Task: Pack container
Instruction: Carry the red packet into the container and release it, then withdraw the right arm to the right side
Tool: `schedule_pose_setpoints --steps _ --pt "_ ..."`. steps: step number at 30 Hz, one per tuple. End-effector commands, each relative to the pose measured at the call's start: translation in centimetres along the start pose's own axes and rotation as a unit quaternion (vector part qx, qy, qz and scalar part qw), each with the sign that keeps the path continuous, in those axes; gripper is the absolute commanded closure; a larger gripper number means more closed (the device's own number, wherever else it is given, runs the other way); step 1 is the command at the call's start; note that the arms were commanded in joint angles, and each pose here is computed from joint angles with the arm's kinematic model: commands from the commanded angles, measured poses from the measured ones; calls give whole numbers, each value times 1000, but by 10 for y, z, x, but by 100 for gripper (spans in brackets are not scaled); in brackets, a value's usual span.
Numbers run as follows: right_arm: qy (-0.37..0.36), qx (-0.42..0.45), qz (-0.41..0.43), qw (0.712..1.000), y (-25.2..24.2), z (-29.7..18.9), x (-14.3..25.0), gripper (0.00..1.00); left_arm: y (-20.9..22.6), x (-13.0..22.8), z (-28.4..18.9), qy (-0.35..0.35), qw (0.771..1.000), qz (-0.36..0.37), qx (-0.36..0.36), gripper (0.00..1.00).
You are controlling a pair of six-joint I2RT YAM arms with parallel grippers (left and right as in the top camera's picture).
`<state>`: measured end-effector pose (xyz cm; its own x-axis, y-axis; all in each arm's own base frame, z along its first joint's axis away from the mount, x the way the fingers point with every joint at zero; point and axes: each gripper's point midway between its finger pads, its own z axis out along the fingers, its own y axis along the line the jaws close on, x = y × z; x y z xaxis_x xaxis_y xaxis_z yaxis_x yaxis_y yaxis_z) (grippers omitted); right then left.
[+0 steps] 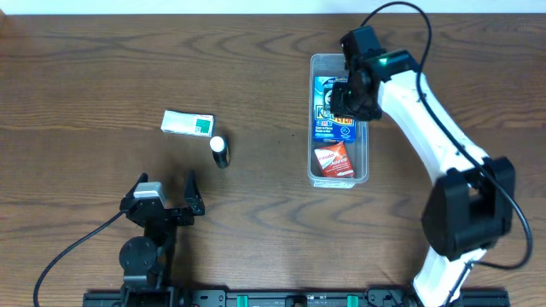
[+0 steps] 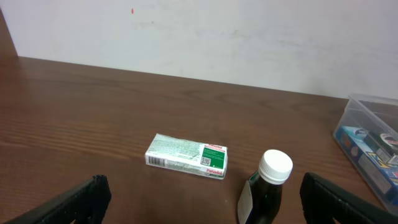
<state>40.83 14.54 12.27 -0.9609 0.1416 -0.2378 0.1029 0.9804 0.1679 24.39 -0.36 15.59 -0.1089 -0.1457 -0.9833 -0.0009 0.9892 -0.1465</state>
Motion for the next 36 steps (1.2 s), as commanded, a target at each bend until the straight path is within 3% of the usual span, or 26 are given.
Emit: schedule_pose_setpoints --steps 1,6,9,10,12,13,19,25,36 --pt "-67 13 -9 998 -5 -44 -14 66 2 19 2 24 1000 2 -1 2" --pt "-146 139 26 979 -69 -84 -37 59 2 19 2 24 1000 2 -1 2" --pt "-146 183 55 971 -106 -92 -40 54 2 19 2 24 1000 2 -1 2" --pt "-139 191 67 969 -118 -91 -40 46 2 19 2 24 1000 2 -1 2" --pt "-125 204 95 966 -145 -91 -38 10 2 19 2 24 1000 2 -1 2" --pt "-120 203 109 966 -155 -92 -38 1 2 19 2 24 1000 2 -1 2" --pt "-100 152 190 965 -200 -92 -37 1 2 19 2 24 1000 2 -1 2" --pt "-108 163 244 950 -249 -86 -34 1 2 19 2 24 1000 2 -1 2" --pt "-70 175 262 946 -265 -67 -9 1 2 19 2 24 1000 2 -1 2"
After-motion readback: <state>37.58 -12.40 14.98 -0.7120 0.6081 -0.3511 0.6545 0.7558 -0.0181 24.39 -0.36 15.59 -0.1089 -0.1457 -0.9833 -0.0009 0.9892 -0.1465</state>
